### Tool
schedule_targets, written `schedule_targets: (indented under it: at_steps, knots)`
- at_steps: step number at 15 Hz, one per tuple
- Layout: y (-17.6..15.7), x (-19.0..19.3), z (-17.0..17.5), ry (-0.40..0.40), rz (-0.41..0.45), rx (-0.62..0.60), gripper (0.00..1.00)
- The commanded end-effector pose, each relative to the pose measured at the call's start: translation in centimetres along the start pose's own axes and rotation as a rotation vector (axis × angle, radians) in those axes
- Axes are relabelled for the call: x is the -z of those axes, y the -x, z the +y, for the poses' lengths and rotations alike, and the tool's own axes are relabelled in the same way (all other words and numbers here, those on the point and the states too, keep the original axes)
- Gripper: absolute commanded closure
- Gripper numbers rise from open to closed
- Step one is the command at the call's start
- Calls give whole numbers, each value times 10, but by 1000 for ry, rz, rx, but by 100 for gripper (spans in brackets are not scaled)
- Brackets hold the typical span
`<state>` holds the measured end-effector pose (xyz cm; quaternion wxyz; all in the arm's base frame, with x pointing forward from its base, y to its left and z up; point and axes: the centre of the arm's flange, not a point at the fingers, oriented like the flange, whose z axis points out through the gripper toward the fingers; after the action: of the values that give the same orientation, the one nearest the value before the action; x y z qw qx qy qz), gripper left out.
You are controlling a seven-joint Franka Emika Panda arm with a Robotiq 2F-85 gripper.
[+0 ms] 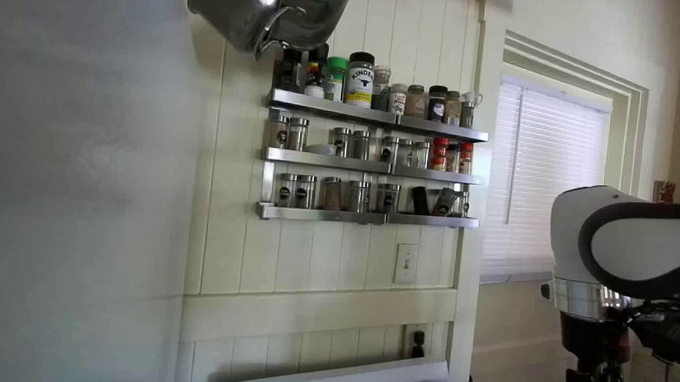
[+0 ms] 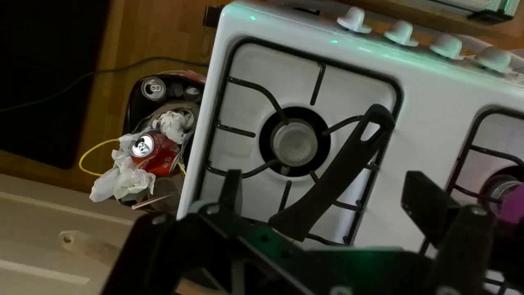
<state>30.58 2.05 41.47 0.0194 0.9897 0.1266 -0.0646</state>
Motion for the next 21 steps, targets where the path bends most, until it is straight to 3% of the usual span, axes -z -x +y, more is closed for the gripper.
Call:
schedule_targets:
  at_steps: [1, 7, 11, 15, 18, 21]
  knots:
    - [0, 0, 0, 0, 0, 0, 0]
    - [-10, 9, 0, 28, 19, -15, 0]
    - [-53, 43, -4, 77, 55, -64, 0]
    - [-109, 69, -14, 152, 49, -29, 0]
    - [-146, 82, -24, 223, 23, 17, 0]
    - [-184, 76, -37, 278, -66, 17, 0]
